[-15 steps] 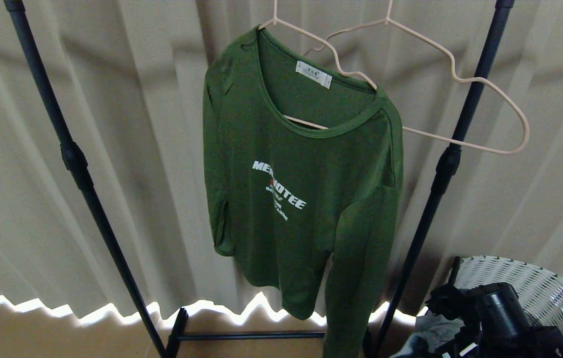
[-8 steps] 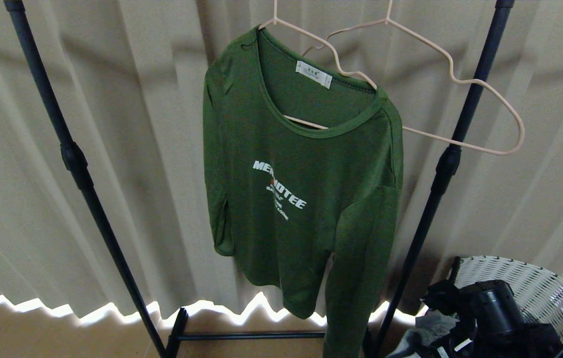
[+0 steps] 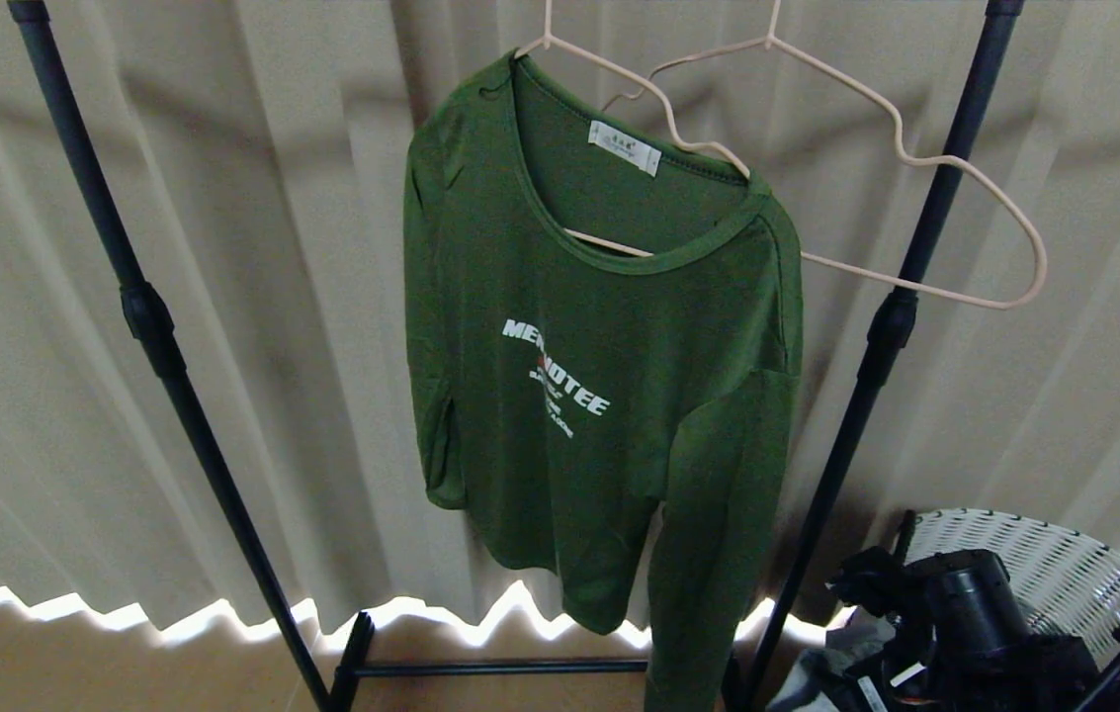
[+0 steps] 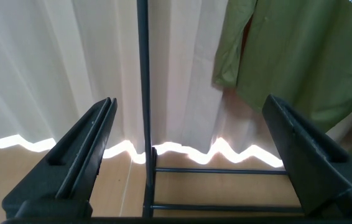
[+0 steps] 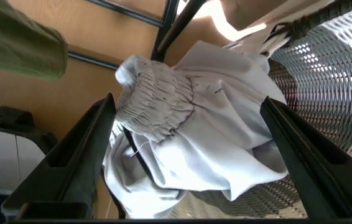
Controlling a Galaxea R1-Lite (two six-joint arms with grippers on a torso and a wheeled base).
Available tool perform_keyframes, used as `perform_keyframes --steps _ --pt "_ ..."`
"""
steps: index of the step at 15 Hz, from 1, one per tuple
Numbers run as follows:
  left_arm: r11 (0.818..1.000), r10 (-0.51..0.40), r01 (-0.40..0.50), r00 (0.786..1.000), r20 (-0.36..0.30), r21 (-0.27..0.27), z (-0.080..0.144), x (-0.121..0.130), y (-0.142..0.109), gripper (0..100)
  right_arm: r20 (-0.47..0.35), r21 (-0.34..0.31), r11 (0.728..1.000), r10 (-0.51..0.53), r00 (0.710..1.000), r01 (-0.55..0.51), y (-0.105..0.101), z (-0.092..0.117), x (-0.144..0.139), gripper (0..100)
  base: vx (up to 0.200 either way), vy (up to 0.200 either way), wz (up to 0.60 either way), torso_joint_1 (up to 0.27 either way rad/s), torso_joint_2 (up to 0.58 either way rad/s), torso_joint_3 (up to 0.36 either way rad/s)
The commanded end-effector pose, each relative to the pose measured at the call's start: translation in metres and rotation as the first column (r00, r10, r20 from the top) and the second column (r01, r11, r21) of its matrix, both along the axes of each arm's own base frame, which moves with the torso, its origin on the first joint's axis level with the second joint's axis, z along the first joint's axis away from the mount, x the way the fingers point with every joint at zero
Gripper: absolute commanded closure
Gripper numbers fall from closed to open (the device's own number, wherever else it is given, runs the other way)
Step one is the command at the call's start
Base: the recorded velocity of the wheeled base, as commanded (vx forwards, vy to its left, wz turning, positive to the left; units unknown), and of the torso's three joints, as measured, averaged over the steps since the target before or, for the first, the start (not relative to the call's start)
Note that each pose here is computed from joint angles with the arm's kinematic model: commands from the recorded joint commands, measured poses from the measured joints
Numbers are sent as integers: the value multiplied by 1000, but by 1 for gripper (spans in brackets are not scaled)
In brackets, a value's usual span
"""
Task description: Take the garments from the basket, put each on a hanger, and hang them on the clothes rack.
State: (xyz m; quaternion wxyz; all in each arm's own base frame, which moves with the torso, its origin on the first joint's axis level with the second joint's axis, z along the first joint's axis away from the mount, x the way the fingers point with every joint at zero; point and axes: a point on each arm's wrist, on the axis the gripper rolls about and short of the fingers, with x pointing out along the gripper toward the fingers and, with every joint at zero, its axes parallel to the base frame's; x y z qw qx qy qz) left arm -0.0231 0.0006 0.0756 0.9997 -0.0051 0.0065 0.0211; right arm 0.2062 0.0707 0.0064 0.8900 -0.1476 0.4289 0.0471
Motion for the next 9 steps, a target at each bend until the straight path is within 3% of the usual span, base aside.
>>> perform_keyframes --steps 1,9 --pt "1000 1 -1 1000 -1 0 0 0 0 0 10 3 1000 3 1000 -3 2 0 5 0 0 0 0 0 0 0" --pt "1000 4 -4 1000 1 -2 0 0 0 0 -24 -18 1000 24 999 -24 13 -15 17 0 0 0 0 0 0 0"
